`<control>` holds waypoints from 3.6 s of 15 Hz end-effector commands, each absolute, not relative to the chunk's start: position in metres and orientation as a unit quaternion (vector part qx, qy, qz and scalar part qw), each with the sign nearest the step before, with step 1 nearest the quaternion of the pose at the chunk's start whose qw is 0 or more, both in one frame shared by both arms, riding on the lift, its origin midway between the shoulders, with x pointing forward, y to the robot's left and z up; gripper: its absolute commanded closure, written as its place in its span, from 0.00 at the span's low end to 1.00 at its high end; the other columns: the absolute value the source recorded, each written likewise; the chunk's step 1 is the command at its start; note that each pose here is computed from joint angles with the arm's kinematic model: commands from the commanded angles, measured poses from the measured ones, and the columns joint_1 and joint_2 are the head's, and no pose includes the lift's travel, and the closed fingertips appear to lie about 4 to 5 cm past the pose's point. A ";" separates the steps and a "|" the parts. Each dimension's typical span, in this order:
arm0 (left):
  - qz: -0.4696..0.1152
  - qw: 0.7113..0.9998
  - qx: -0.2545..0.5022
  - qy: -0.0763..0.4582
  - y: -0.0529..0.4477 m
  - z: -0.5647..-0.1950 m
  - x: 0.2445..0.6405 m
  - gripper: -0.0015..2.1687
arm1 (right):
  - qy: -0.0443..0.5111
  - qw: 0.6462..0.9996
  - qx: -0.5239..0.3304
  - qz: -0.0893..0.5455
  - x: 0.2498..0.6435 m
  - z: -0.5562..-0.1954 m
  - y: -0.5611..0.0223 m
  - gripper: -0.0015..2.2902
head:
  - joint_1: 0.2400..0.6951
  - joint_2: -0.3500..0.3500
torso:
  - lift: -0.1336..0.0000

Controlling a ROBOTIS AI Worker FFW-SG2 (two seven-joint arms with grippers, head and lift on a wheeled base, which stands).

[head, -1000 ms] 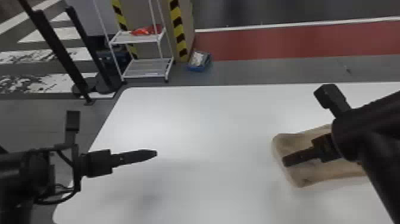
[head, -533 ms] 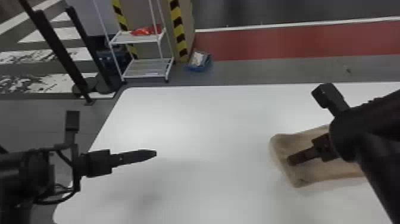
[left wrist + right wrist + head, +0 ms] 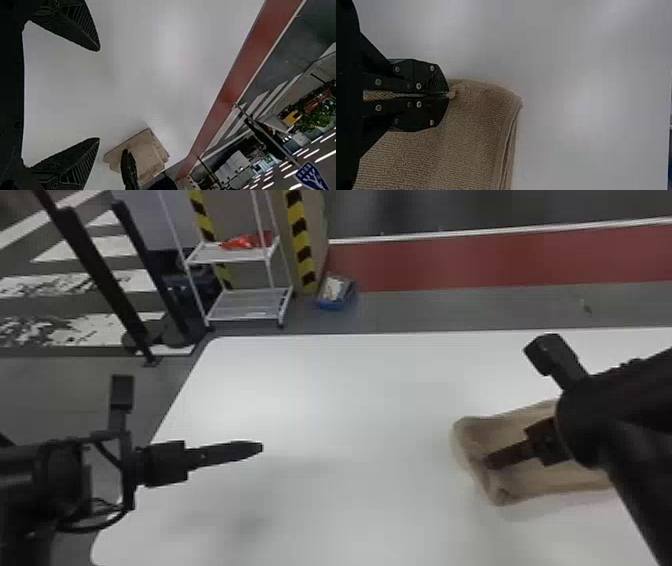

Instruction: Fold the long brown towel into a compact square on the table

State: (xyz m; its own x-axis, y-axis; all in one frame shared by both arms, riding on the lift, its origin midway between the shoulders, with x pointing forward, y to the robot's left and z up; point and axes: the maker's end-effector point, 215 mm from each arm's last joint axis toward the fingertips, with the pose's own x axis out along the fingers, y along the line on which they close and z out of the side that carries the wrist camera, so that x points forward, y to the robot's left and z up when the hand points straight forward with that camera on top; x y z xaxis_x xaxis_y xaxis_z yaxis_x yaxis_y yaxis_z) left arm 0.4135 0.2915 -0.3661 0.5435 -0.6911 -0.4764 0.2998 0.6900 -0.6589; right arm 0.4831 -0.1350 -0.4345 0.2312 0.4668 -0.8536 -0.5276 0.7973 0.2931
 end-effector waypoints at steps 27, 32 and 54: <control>-0.302 0.842 -0.251 0.369 0.293 -0.370 0.417 0.04 | 0.275 0.818 -0.066 0.501 0.501 -0.420 0.048 0.41 | 1.00 1.00 | 0.07; -0.303 0.844 -0.252 0.363 0.292 -0.365 0.424 0.04 | 0.267 0.834 -0.031 0.482 0.504 -0.407 0.027 0.03 | 1.00 1.00 | 0.07; -0.220 0.938 -0.125 0.236 0.192 -0.376 0.513 0.09 | 0.234 0.936 0.220 0.142 0.494 -0.384 -0.351 0.04 | 1.00 0.29 | 0.07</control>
State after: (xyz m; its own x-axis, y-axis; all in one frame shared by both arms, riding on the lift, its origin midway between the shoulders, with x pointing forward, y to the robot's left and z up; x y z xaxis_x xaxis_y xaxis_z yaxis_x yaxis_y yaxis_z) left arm 0.5115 0.2010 -0.3728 0.7860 -0.4884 -0.3789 0.3361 0.8521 -0.4012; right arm 0.4945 -0.3461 -0.3956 0.8335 0.3593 -0.4196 -0.1613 0.8847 0.4373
